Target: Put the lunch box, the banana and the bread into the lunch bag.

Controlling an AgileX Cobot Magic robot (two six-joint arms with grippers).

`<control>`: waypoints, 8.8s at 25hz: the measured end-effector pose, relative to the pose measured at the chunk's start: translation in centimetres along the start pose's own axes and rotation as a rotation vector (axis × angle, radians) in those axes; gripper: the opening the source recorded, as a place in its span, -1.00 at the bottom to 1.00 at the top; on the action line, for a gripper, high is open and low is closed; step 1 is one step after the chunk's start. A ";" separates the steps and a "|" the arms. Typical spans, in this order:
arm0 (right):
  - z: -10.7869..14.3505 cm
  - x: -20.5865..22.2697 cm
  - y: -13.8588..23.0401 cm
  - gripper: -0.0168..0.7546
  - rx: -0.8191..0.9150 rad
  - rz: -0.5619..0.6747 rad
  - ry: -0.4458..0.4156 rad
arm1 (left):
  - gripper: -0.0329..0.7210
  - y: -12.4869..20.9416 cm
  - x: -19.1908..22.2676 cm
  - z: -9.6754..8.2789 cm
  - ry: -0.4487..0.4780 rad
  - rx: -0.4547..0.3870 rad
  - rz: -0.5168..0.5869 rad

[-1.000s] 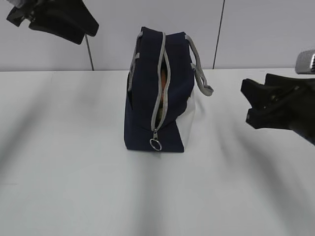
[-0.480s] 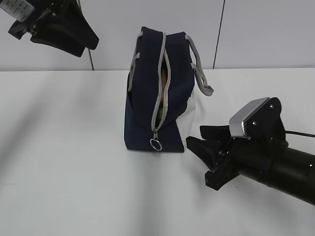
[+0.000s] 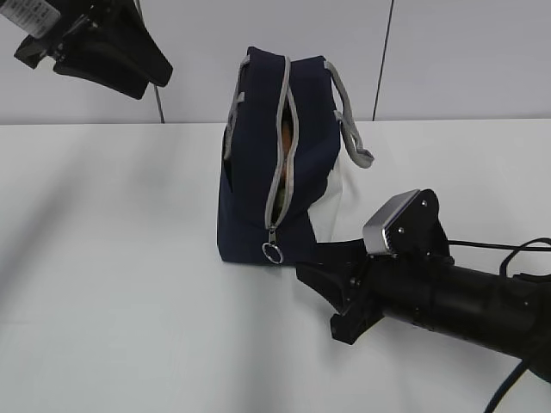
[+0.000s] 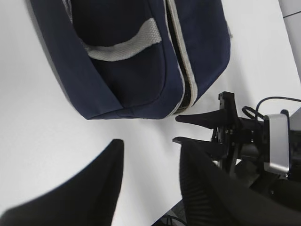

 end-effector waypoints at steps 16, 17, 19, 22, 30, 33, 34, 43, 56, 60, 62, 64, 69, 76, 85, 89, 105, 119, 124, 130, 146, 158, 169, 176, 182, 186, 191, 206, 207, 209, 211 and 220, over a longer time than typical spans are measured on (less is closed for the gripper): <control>-0.3 3.2 0.3 -0.27 0.008 0.047 -0.052 | -0.12 0.0 0.0 0.0 -0.001 0.000 0.000; -0.3 3.4 0.3 -0.27 0.001 0.060 -0.049 | -0.12 0.0 0.0 0.0 -0.002 0.001 0.001; -0.2 3.8 0.2 -0.27 -0.010 0.072 -0.050 | -0.12 0.0 0.0 0.0 -0.002 0.001 0.001; -0.5 4.1 -0.1 -0.27 -0.008 0.068 -0.033 | -0.12 0.0 0.0 0.0 -0.002 0.001 0.001; -1.2 4.6 -0.6 -0.28 -0.014 0.067 -0.010 | -0.12 0.0 0.0 0.0 -0.002 0.001 0.002; -1.3 4.6 -0.5 -0.28 -0.014 0.076 -0.006 | -0.12 0.0 0.0 0.0 -0.002 0.001 0.002; -1.3 4.6 -0.4 -0.28 -0.014 0.085 -0.002 | -0.12 0.0 0.0 0.0 -0.002 0.001 0.002; -1.1 5.5 1.8 -0.28 0.028 0.079 -0.040 | -0.12 0.0 0.0 0.1 -0.003 0.001 0.002; -0.9 5.5 1.3 -0.49 0.015 0.040 -0.051 | -0.13 0.2 0.0 0.4 -0.026 0.010 0.013; -1.1 5.6 1.2 -0.54 0.018 0.035 -0.042 | -0.13 0.2 0.0 0.5 -0.026 0.011 0.014; -1.1 5.6 1.1 -0.73 0.014 0.032 -0.040 | -0.13 0.2 0.0 0.5 -0.026 0.011 0.014; -1.1 5.6 1.1 -0.94 -0.001 0.032 -0.041 | -0.13 0.2 0.0 0.4 -0.026 0.011 0.015; -1.1 5.6 1.1 -1.00 -0.022 0.032 -0.041 | -0.13 0.2 0.0 0.4 -0.026 0.011 0.015; -1.1 5.0 -0.4 -1.00 -0.031 -0.001 -0.027 | -0.13 0.2 0.0 0.5 -0.026 0.011 0.015; -0.3 4.5 -1.3 -1.00 -0.088 0.004 -0.060 | -0.13 0.2 0.0 0.5 -0.026 0.011 0.015; 0.1 3.8 -2.2 -1.00 -0.099 -0.009 -0.060 | -0.13 0.3 0.0 0.5 -0.027 0.011 0.015; 1.7 2.1 -4.9 -1.00 -0.114 -0.032 -0.103 | -0.13 0.2 0.0 0.5 -0.028 0.011 0.012; 1.3 2.1 -7.6 -1.00 -0.085 -0.058 -0.079 | -0.13 0.2 0.0 0.5 -0.028 0.020 0.012; 1.0 2.1 -8.9 -1.00 -0.067 -0.060 -0.058 | -0.13 0.1 0.0 0.5 -0.031 0.021 0.006; 1.1 2.2 -9.8 -1.00 -0.064 -0.019 -0.068 | -0.13 0.0 0.0 0.6 -0.032 0.022 0.002; -0.3 2.0 -12.2 -1.00 -0.039 -0.047 -0.091 | -0.13 -0.3 0.0 0.7 -0.041 0.043 -0.018; 0.3 1.7 -13.7 -1.00 -0.030 -0.058 -0.126 | -0.13 -0.5 0.0 0.8 -0.045 0.083 -0.028; -0.2 1.8 -14.5 -1.00 0.009 -0.023 -0.130 | -0.13 -0.6 0.5 1.1 -0.044 0.099 -0.026; -1.0 1.7 -15.2 -1.00 0.024 -0.033 -0.112 | -0.13 -0.7 1.8 1.3 -0.004 0.102 -0.015; -0.9 1.6 -15.7 -1.00 0.041 -0.051 -0.127 | -0.13 -0.8 1.8 1.2 0.000 0.128 -0.020; -1.2 1.6 -16.4 -1.00 0.059 -0.074 -0.114 | -0.13 -1.0 1.8 1.0 0.011 0.151 -0.031; -1.4 1.7 -17.5 -1.00 0.066 -0.099 -0.105 | -0.13 -1.1 1.8 0.8 0.020 0.172 -0.039; -3.3 1.8 -18.7 -1.00 0.182 -0.140 -0.005 | -0.13 -1.7 1.8 0.8 0.019 0.216 -0.075; -3.4 1.7 -18.8 -1.00 0.190 -0.145 -0.003 | -0.13 -1.7 1.8 0.7 0.021 0.219 -0.077; -3.6 1.7 -18.9 -1.00 0.210 -0.156 0.006 | -0.13 -1.8 1.8 0.7 0.023 0.220 -0.079; -3.8 1.7 -19.0 -1.00 0.228 -0.162 0.019 | -0.13 -1.8 1.8 0.6 0.028 0.221 -0.081; -4.8 1.5 -19.7 -1.00 0.321 -0.210 0.060 | -0.13 -1.7 2.6 0.9 0.044 0.235 -0.071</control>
Point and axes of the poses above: a point on each arm's last joint axis where the gripper is mounted, x pointing out along that axis toward the gripper, z along the wrist's bending axis when the last joint is at zero, y = z × x, the point moved 8 cm from there along x, pointing out along that axis toward the gripper, and after that the axes turned 10 degrees about x, right-handed, at the moved point
